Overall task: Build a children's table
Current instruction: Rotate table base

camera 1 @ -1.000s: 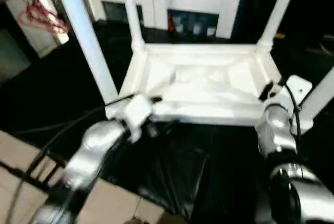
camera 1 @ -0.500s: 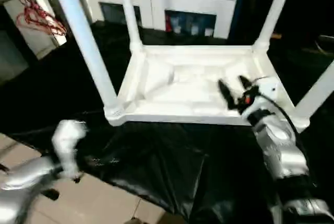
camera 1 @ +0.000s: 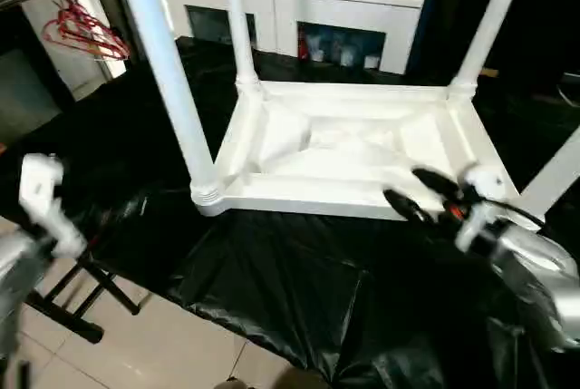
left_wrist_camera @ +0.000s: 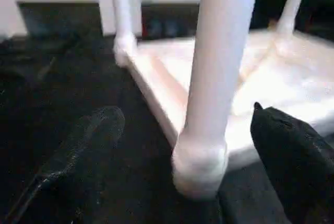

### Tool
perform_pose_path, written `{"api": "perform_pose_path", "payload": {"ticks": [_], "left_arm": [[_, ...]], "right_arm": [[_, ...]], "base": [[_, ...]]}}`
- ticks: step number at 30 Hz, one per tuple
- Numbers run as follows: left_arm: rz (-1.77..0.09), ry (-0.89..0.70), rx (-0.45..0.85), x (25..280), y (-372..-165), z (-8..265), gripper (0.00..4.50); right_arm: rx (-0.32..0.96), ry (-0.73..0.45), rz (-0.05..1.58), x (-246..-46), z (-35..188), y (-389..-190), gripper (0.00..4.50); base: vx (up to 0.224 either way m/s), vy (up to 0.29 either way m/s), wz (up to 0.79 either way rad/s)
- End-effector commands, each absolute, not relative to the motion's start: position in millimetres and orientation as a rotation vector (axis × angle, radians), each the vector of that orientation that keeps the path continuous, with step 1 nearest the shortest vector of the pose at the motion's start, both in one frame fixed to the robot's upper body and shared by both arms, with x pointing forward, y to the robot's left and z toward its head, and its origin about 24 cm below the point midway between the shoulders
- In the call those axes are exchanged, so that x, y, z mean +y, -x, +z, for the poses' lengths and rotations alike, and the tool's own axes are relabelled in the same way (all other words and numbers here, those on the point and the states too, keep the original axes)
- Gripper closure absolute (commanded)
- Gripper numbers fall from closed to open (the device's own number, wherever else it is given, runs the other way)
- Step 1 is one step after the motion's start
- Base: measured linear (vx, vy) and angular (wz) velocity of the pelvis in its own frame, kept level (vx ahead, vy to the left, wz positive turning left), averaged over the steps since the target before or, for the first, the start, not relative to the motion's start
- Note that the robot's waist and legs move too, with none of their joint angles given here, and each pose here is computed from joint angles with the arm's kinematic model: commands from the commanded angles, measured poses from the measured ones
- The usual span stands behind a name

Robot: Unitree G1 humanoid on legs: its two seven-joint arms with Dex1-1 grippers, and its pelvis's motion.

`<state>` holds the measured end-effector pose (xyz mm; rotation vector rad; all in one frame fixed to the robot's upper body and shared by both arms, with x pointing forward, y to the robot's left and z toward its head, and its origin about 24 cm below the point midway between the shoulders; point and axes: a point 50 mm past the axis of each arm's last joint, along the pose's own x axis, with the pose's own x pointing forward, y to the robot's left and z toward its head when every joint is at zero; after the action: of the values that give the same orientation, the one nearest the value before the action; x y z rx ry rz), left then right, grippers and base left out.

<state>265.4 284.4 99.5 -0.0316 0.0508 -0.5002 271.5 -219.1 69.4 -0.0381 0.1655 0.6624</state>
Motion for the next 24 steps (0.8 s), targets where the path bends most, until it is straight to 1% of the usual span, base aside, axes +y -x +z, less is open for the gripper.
{"api": "perform_pose_path", "payload": {"ticks": [1, 2, 3, 4, 6, 9, 12, 13, 15, 17, 18, 20, 21, 22, 24], "left_arm": [[-0.52, 0.062, 0.046, 278, -273, 100, 0.02], [-0.52, 0.062, 0.046, 278, -273, 100, 0.02], [-0.528, 0.068, 0.04, 272, -282, 101, 0.02], [-0.529, 0.069, 0.037, 270, -284, 101, 0.02], [-0.522, 0.073, 0.021, 263, -298, 101, 0.02], [-0.523, 0.072, -0.001, 258, -306, 102, 0.02], [-0.584, 0.111, -0.019, 249, -312, 105, 0.02], [-0.608, 0.128, -0.021, 246, -314, 105, 0.02], [-0.663, 0.141, -0.016, 237, -317, 107, 0.02], [-0.694, 0.145, -0.013, 232, -318, 107, 0.02], [-0.754, 0.156, -0.013, 223, -317, 109, 0.02], [-0.794, 0.167, -0.016, 217, -315, 111, 0.02], [-0.826, 0.176, -0.023, 210, -314, 113, 0.02], [-0.871, 0.187, -0.025, 201, -313, 115, 0.02], [-0.937, 0.192, -0.017, 192, -309, 115, 0.02]], "right_arm": [[0.2, 0.056, 0.698, -217.7, 70, -267.3, 0.73], [0.2, 0.056, 0.698, -217.7, 70, -267.3, 0.73], [0.24, 0.076, 0.699, -219.0, 68, -263.1, 0.73], [0.248, 0.08, 0.698, -219.3, 68, -262.4, 0.73], [0.297, 0.091, 0.667, -222.5, 66, -259.6, 0.73], [0.336, 0.076, 0.67, -223.7, 63, -256.8, 0.73], [0.354, 0.102, 0.656, -225.8, 60, -256.1, 0.73], [0.365, 0.116, 0.642, -227.0, 58, -256.4, 0.73], [0.415, 0.151, 0.52, -236.1, 49, -264.2, 0.73], [0.428, 0.172, 0.45, -240.6, 46, -269.2, 0.73], [0.443, 0.188, 0.358, -245.9, 43, -275.7, 0.73], [0.449, 0.193, 0.312, -248.1, 42, -279.3, 0.73], [0.449, 0.199, 0.307, -246.6, 41, -281.2, 0.73], [0.458, 0.209, 0.344, -240.7, 39, -282.1, 0.73], [0.465, 0.226, 0.37, -234.2, 36, -283.8, 0.73]], "base": [[0.0, 0.0, 0.0], [0.0, 0.0, 0.0], [0.0, 0.0, 0.0], [0.0, 0.0, 0.0], [0.0, 0.0, 0.0], [0.0, 0.0, 0.0], [0.0, 0.0, 0.0], [0.0, 0.0, 0.0], [0.0, 0.0, 0.0], [0.0, 0.0, 0.0], [0.0, 0.0, 0.0], [0.0, 0.0, 0.0], [0.0, 0.0, 0.0], [0.0, 0.0, 0.0], [0.0, 0.0, 0.0]]}}
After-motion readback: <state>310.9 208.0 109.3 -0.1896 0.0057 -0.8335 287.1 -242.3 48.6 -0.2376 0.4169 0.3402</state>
